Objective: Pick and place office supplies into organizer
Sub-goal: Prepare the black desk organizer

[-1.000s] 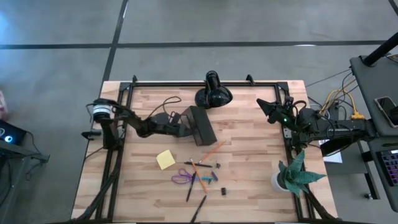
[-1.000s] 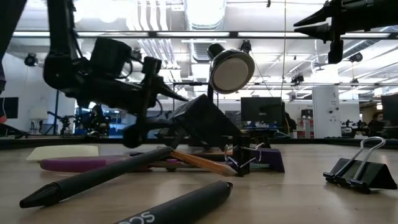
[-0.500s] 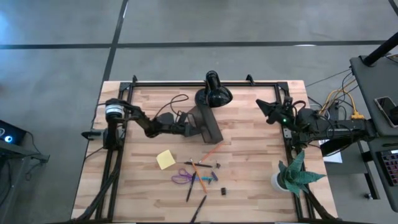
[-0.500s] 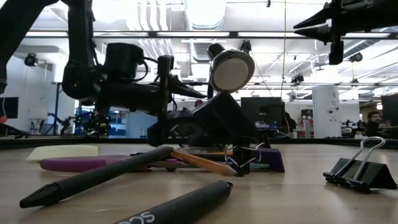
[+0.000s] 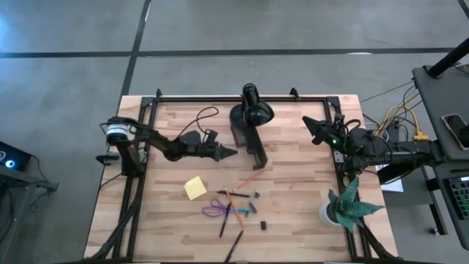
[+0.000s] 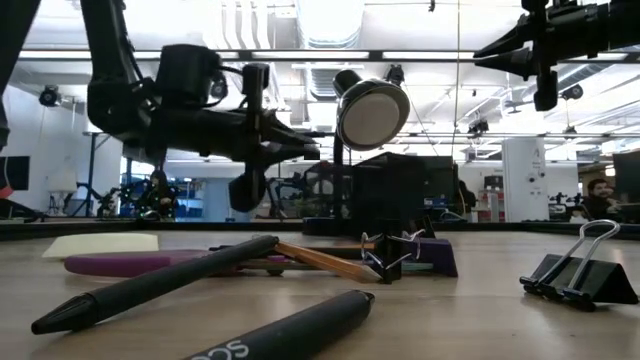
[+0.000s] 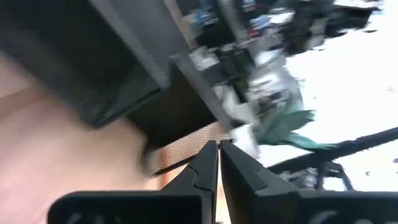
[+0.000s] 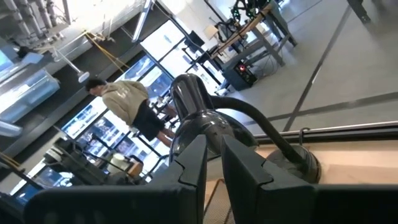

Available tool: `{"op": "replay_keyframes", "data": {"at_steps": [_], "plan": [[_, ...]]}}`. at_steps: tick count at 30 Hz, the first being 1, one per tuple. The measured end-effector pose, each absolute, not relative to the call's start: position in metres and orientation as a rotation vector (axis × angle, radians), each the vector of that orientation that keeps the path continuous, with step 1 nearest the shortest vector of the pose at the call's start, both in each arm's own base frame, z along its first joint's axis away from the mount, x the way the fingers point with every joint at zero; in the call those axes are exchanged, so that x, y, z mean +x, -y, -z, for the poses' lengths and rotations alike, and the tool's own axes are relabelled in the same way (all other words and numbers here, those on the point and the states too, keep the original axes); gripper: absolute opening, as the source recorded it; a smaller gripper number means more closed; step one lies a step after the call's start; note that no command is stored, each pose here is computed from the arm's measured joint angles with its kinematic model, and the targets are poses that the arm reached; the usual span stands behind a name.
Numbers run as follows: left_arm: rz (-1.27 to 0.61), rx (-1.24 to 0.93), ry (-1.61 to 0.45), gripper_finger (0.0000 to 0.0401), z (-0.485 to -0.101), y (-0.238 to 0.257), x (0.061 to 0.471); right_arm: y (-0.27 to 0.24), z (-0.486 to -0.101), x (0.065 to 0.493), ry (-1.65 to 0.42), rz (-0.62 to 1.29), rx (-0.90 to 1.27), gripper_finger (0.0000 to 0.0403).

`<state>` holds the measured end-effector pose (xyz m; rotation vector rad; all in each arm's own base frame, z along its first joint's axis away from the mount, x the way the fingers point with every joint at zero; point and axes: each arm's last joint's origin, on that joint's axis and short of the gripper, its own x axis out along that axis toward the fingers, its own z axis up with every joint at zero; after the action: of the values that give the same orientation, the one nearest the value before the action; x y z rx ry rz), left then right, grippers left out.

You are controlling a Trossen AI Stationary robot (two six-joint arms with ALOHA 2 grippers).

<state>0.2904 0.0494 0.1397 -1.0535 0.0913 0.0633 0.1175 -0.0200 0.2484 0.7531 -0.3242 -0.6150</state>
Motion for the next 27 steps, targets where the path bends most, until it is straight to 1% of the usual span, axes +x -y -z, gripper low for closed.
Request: {"op": "replay_keyframes", "data": {"at_steps": [4,6,8,11,14,17,20,23,27], "plan": [[-0.153,-1.069,-0.205,0.0001,-0.134,-0.049,0.286,0.02,-0.248,0.117,0.324,0.614,0.753,0.0043],[-0.163,-1.072,-0.194,0.0005,-0.136,-0.049,0.285,0.02,-0.248,0.117,0.325,0.614,0.754,0.0043],[-0.167,-1.067,-0.15,0.0017,-0.145,-0.049,0.283,0.02,-0.248,0.118,0.323,0.611,0.754,0.0043],[-0.181,-1.055,-0.112,0.0051,-0.154,-0.051,0.281,0.02,-0.248,0.118,0.321,0.607,0.754,0.0043],[-0.23,-1.05,-0.097,0.0099,-0.158,-0.054,0.278,0.02,-0.248,0.118,0.319,0.607,0.753,0.0043],[-0.301,-1.076,-0.116,0.0151,-0.155,-0.061,0.277,0.02,-0.248,0.118,0.316,0.608,0.752,0.0043],[-0.297,-1.125,-0.131,0.0191,-0.148,-0.07,0.28,0.02,-0.248,0.118,0.314,0.609,0.751,0.0043],[-0.264,-1.126,-0.094,0.0211,-0.151,-0.077,0.287,0.02,-0.247,0.118,0.31,0.61,0.75,0.0043],[-0.257,-1.117,-0.062,0.0216,-0.154,-0.085,0.297,0.02,-0.247,0.118,0.309,0.61,0.749,0.0043]]}}
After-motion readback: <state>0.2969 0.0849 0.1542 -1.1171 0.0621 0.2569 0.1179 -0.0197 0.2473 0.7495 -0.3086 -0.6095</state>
